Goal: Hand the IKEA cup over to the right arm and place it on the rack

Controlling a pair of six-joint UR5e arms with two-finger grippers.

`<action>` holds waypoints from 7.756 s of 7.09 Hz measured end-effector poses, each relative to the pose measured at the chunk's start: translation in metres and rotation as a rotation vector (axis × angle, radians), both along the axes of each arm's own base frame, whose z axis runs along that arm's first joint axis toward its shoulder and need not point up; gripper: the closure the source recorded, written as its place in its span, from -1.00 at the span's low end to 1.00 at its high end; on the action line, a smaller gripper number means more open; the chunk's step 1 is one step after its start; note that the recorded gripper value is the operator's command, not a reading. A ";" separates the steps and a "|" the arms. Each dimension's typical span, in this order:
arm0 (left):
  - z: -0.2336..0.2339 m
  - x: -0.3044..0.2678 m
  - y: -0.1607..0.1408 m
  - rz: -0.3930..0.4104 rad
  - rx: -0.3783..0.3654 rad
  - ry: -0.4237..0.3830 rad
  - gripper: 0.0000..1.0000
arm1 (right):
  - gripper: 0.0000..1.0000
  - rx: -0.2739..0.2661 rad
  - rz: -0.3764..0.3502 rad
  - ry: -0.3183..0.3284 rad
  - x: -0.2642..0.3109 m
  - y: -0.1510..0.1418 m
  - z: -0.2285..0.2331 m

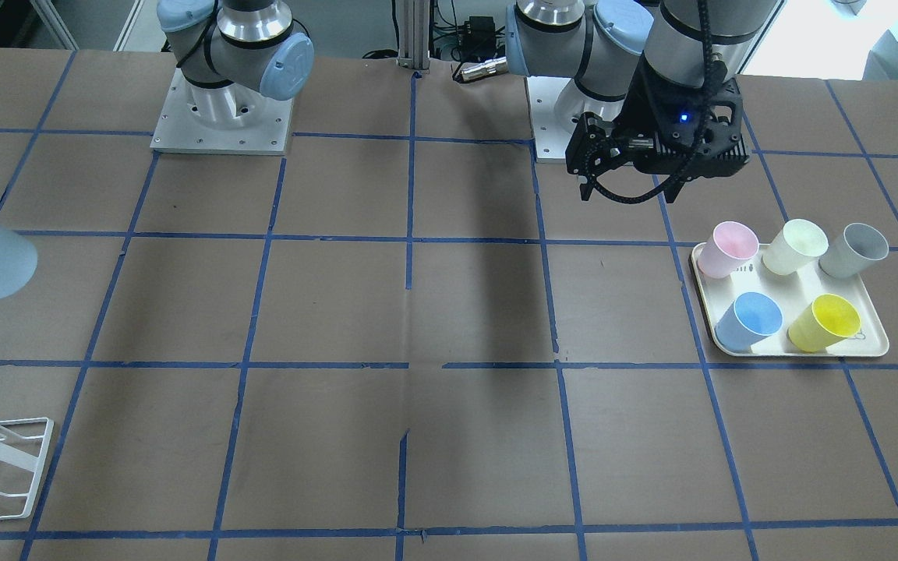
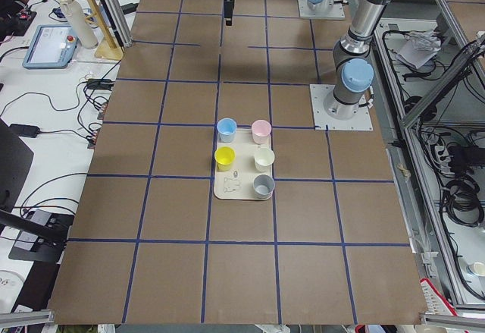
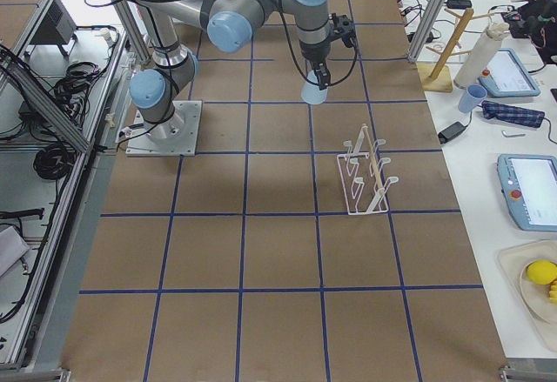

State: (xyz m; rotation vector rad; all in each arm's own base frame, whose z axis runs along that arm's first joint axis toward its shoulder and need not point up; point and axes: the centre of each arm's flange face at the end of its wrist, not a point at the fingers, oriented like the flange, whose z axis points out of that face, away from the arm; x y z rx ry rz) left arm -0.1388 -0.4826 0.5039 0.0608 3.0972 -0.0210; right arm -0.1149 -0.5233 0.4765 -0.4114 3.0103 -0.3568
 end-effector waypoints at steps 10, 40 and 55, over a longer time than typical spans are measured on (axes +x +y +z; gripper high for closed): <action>0.015 0.026 -0.011 0.061 -0.061 0.068 -1.00 | 1.00 -0.067 0.019 0.068 -0.083 -0.057 -0.077; 0.015 0.025 -0.013 0.064 -0.074 0.082 -1.00 | -1.00 0.140 -0.275 0.008 0.038 0.009 0.001; -0.008 0.021 -0.010 0.070 -0.038 0.080 -1.00 | -1.00 0.297 -0.382 0.048 0.240 0.115 0.014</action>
